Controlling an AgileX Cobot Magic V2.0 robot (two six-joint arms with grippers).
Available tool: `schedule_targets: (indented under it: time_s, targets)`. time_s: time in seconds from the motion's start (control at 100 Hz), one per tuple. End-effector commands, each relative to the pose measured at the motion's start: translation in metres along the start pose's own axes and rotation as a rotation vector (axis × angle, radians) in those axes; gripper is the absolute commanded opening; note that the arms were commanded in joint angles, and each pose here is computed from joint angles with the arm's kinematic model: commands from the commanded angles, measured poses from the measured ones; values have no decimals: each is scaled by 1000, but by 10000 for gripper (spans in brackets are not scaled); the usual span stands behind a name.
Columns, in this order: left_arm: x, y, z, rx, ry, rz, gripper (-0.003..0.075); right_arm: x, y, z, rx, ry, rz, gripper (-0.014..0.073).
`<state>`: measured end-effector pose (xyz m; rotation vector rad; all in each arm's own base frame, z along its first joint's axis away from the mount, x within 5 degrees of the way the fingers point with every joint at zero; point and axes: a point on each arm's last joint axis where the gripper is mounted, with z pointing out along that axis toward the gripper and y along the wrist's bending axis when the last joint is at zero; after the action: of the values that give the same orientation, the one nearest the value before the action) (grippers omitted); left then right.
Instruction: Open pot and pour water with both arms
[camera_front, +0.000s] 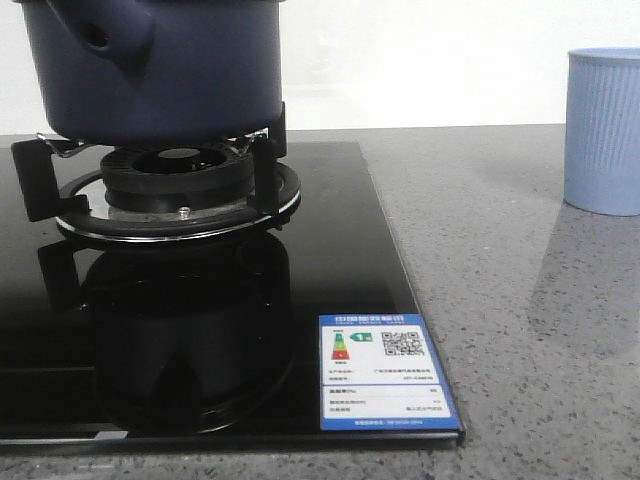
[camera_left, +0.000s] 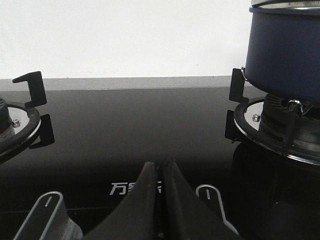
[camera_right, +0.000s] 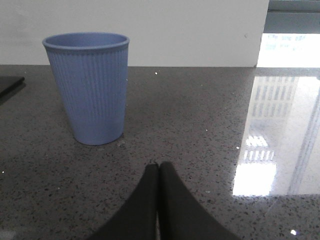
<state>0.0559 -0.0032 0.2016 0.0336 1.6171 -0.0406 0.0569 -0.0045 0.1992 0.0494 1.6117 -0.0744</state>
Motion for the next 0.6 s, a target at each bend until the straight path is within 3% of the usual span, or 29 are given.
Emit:
schedule_targets:
  time_s: [0.0,0.59]
  targets:
    - [-3,1,-1,-10,-82,-18,-16,1,0,0,0,-43,-8,-64]
    - [-3,1,-1,-10,-82,-18,-16,1,0,-2,1,-47,-15,-64]
